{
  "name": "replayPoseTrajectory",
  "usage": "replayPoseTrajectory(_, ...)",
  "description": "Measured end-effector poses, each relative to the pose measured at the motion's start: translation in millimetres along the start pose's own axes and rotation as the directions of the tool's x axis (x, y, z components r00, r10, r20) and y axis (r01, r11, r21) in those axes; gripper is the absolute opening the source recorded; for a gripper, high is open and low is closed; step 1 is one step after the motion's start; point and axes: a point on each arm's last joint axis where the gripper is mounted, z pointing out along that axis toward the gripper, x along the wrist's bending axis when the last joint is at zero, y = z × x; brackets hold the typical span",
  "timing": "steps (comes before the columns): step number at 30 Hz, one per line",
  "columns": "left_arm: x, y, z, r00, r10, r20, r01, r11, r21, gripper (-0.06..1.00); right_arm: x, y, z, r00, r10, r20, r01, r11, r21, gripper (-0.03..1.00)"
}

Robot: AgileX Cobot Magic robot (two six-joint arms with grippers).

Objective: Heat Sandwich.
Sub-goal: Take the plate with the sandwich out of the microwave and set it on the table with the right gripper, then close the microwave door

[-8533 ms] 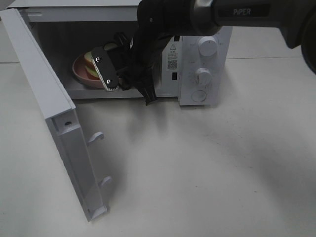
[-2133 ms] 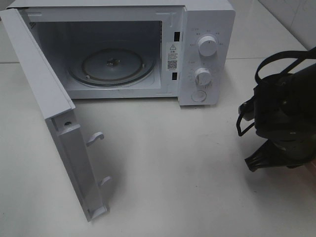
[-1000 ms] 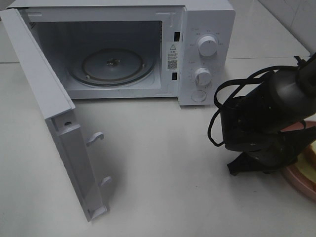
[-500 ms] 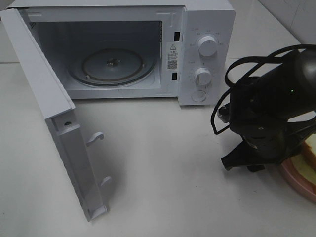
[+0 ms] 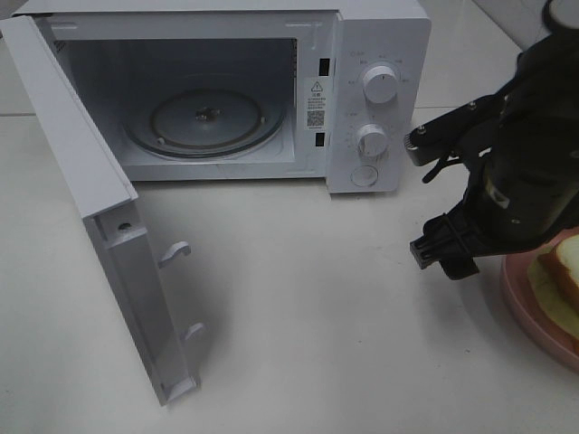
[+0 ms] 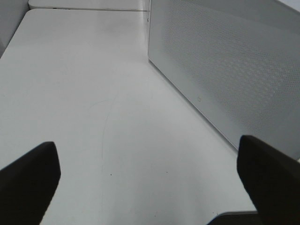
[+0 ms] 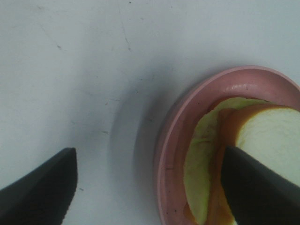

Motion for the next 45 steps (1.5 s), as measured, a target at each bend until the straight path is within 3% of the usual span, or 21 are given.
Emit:
replayPoseTrajectory(6, 0, 0, 0, 1.000, 0.000, 0.000, 0.000, 1.000, 0.000, 0.96, -12, -10, -39, 0.988, -0.049, -0.146, 0.040, 0.997, -0.061, 0.81)
replayPoseTrajectory(13, 0, 0, 0, 1.000, 0.000, 0.000, 0.000, 1.000, 0.000, 0.96, -27, -23, -63, 0.980, -0.121, -0.160, 0.109, 0.991, -0.080, 0.81)
replayPoseTrajectory(23, 0, 0, 0, 1.000, 0.000, 0.000, 0.000, 1.000, 0.000, 0.96, -47, -56, -105, 0.943, -0.182, -0.278, 0.151, 0.980, -0.130, 0.79)
replayPoseTrajectory(32, 0, 0, 0, 1.000, 0.000, 0.000, 0.000, 1.000, 0.000, 0.96, -66, -81, -128, 0.940, -0.171, -0.295, 0.120, 0.976, -0.183, 0.78)
replayPoseTrajectory(40, 0, 0, 0, 1.000, 0.000, 0.000, 0.000, 1.000, 0.000, 0.96, -94, -119, -156, 0.940, -0.132, -0.314, 0.023, 0.944, -0.329, 0.77)
replayPoseTrajectory(45, 0, 0, 0, 1.000, 0.000, 0.000, 0.000, 1.000, 0.000, 0.96, -97, -143, -149, 0.939, -0.104, -0.326, -0.017, 0.938, -0.347, 0.77)
